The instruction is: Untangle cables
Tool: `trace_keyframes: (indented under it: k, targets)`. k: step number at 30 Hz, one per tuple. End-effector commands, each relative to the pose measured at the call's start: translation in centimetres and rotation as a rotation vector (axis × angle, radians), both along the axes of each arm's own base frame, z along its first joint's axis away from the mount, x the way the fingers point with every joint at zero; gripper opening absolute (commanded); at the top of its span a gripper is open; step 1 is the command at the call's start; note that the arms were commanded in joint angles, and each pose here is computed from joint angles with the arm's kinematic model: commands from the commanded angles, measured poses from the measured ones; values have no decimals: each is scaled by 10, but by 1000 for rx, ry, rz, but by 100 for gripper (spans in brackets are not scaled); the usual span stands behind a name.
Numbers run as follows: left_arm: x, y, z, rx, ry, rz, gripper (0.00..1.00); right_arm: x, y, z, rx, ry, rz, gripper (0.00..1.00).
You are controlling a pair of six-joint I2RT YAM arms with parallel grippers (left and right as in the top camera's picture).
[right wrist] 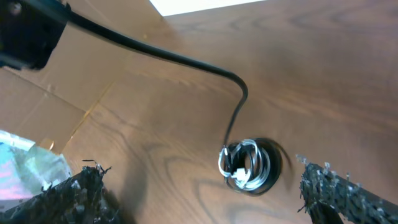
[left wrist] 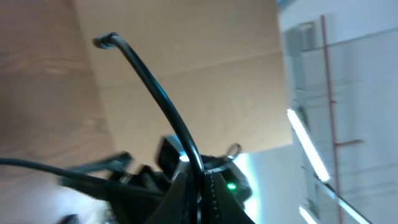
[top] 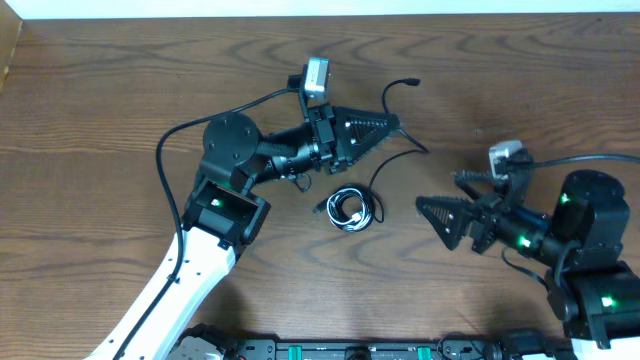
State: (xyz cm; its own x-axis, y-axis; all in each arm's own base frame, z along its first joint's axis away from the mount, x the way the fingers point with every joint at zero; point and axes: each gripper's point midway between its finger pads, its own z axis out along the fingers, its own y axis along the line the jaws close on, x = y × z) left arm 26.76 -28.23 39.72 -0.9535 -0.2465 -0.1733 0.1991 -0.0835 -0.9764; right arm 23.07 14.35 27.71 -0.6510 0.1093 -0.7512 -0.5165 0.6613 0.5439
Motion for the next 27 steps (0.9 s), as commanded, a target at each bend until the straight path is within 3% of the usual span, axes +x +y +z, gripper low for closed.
trace_keyframes:
  k: [1,6,14,17,22,23,25,27]
  targets:
    - [-13,-2,23,-73,81,-51,7,9,7,-1,-5,-3,-7,99]
    - [-15,-2,33,-125,160,-72,8,24,22,-1,-16,-37,24,99]
    - [-25,4,61,-216,96,-101,8,59,26,-13,-26,-14,-71,99]
    - [-25,4,61,-217,100,-102,7,67,28,-14,-11,-9,-80,93]
    - [-29,6,67,-238,112,-117,7,73,30,-20,-5,12,-86,56]
    - [-32,7,69,-241,103,-121,7,73,30,-20,1,21,-90,35]
    - [-34,8,70,-239,96,-127,8,74,30,-21,16,41,-100,5]
    - [-34,9,69,-226,69,-125,8,73,30,-20,36,62,-112,1]
